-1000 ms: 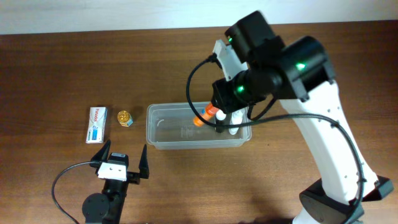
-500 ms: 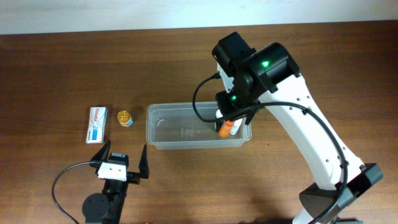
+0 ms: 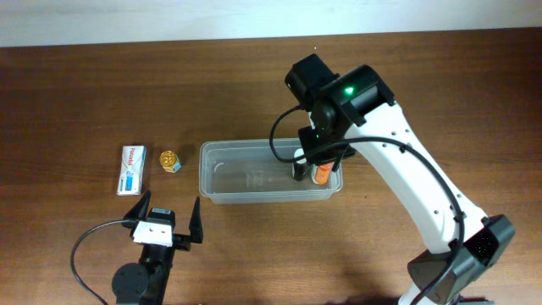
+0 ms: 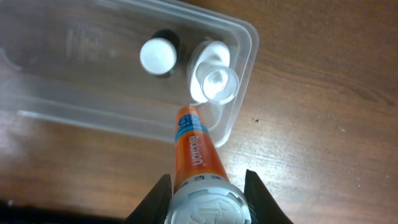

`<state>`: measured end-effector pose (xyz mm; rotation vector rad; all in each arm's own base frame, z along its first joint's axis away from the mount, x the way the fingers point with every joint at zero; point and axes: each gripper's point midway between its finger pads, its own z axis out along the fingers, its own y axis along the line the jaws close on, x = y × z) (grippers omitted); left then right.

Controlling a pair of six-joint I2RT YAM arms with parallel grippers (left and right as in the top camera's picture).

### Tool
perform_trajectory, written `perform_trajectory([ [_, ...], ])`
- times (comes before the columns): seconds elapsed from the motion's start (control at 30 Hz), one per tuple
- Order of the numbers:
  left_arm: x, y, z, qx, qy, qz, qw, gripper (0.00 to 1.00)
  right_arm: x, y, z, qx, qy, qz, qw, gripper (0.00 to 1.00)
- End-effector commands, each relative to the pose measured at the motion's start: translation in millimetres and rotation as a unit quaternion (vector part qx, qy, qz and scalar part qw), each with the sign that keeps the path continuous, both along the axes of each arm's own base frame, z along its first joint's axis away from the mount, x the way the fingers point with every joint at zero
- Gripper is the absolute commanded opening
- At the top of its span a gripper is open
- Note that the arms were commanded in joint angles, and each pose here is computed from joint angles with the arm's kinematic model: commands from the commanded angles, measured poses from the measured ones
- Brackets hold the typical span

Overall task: Pack container
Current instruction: 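Carry the orange tube with the right gripper over the container's right end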

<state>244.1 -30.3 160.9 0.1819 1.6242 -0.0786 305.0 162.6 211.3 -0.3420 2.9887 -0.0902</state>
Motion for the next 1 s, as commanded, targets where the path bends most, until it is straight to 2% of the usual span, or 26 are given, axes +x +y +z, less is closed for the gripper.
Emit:
perform_trajectory([
  [0.0,0,1,-2,0.008,0.001,0.003,1.000,0.99,1,-4,-8,-0.015,-0.006,-0.013,1.000,0.23],
  [0.43,0,1,-2,0.008,0.001,0.003,1.000,0.99,10,-4,-51,-0.028,-0.009,-0.021,0.999,0.23],
  [0.97,0,1,-2,0.008,0.001,0.003,1.000,0.99,10,0,-79,-0.025,-0.010,-0.031,0.999,0.23],
])
